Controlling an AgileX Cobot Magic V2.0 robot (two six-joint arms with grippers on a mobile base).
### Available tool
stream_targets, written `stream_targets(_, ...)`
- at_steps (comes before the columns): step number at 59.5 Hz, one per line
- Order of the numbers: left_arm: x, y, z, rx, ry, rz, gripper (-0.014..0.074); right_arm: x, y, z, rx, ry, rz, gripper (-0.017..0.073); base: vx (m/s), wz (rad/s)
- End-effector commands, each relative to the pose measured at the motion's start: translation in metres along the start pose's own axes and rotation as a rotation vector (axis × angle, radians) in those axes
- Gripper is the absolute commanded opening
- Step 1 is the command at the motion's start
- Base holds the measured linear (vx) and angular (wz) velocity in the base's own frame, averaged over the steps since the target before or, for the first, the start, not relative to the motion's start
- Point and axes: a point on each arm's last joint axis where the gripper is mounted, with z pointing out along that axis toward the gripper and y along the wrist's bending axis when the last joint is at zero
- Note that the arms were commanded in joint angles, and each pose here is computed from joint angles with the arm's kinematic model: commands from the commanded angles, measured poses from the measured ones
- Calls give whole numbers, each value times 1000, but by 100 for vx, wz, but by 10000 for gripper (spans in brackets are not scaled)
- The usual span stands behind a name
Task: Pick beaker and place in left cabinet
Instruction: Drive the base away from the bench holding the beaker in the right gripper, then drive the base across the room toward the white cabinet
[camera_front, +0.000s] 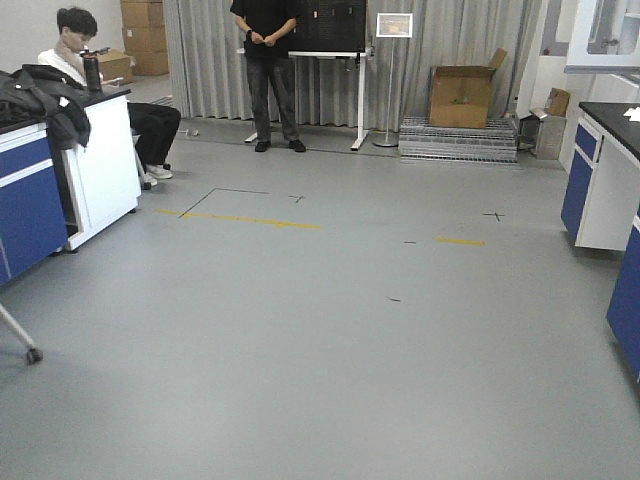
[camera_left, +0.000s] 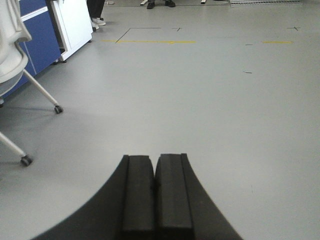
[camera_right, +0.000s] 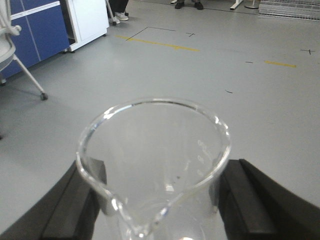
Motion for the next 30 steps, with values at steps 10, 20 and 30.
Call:
stream_targets(10,-12,-1,-3,18,-99,-1,4,-15,2,-3,-25,-88,-30,-3,54,-10)
stream_targets(20,-12,-1,-3,18,-99,-1,4,-15,2,-3,-25,-88,-30,-3,56,-14)
stream_targets(30,-12,-1,-3,18,-99,-1,4,-15,2,-3,-25,-88,-30,-3,59,-12)
